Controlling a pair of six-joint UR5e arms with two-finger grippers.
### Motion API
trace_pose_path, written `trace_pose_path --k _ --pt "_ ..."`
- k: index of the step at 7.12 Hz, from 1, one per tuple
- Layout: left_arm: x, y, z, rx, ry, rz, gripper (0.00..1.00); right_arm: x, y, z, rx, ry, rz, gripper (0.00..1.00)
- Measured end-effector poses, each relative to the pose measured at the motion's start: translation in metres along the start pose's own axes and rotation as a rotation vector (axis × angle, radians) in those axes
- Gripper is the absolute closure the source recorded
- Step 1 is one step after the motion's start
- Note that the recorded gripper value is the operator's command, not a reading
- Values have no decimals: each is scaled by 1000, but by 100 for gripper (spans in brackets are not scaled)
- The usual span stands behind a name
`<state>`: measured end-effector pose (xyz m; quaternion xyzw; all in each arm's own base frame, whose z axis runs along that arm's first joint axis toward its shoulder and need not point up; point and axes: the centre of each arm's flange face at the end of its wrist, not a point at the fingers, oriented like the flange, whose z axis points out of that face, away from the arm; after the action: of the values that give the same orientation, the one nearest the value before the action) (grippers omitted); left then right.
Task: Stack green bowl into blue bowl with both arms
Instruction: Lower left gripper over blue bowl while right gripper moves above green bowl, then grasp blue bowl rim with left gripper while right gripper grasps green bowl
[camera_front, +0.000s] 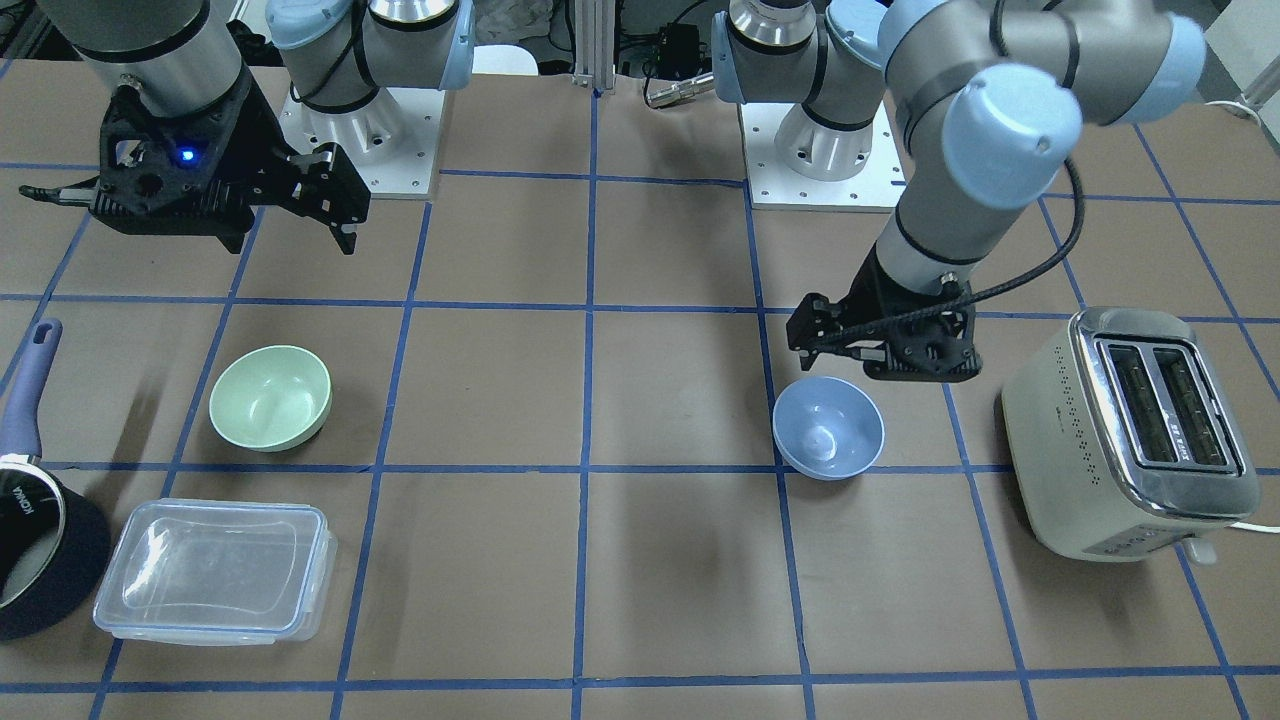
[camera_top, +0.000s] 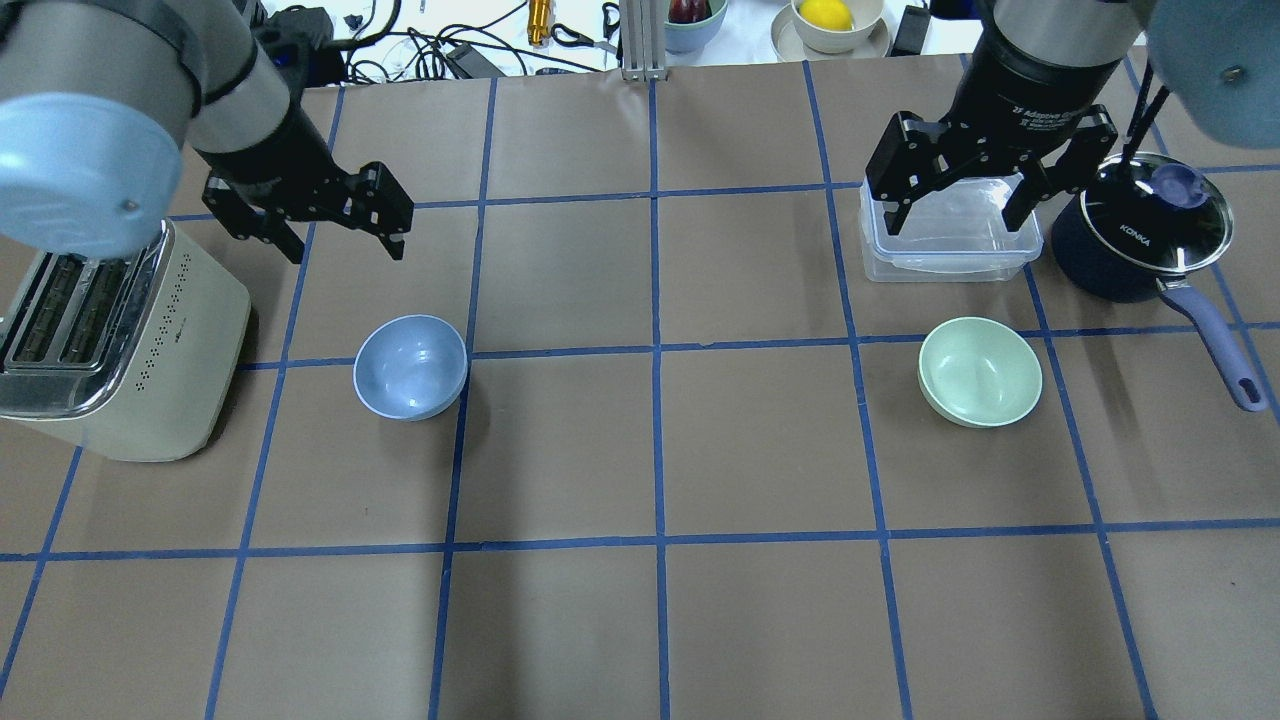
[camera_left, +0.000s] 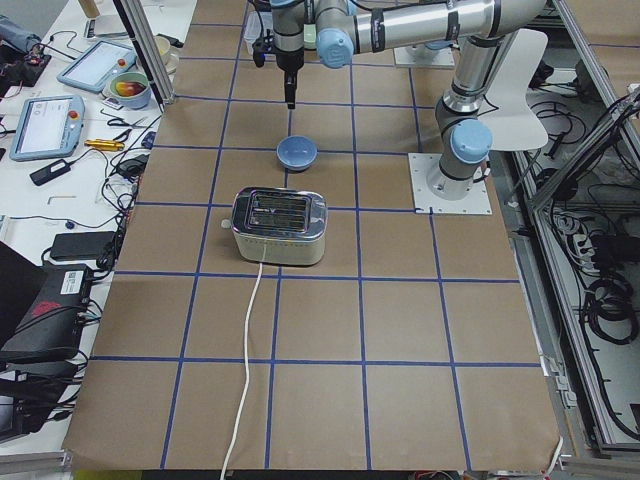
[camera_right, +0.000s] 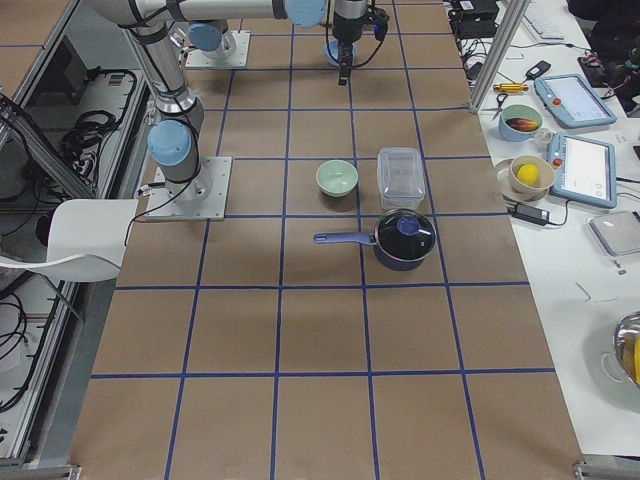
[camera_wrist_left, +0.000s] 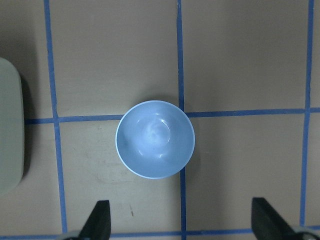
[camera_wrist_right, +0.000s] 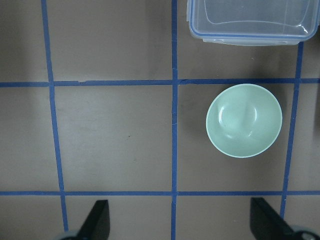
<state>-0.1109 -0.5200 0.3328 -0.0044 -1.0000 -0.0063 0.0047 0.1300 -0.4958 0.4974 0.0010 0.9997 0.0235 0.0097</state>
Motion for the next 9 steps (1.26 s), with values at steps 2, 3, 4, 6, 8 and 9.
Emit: trace_pose_path --k 2,3,4,6,8,9 --pt "4 7 77 22 1 -7 0 7 -5 1 8 0 11 0" --pt "15 6 101 25 1 -22 0 20 -10 1 14 0 33 0" --pt "25 4 120 24 -2 -29 67 45 -17 3 17 -2 59 0" --pt "38 3 139 18 -11 -18 100 127 -36 36 -18 -21 63 0" --pt "40 2 139 25 -41 -28 100 183 -44 111 -37 -44 83 0" --pt "42 0 134 37 -58 -32 100 190 -41 149 -22 -38 85 0"
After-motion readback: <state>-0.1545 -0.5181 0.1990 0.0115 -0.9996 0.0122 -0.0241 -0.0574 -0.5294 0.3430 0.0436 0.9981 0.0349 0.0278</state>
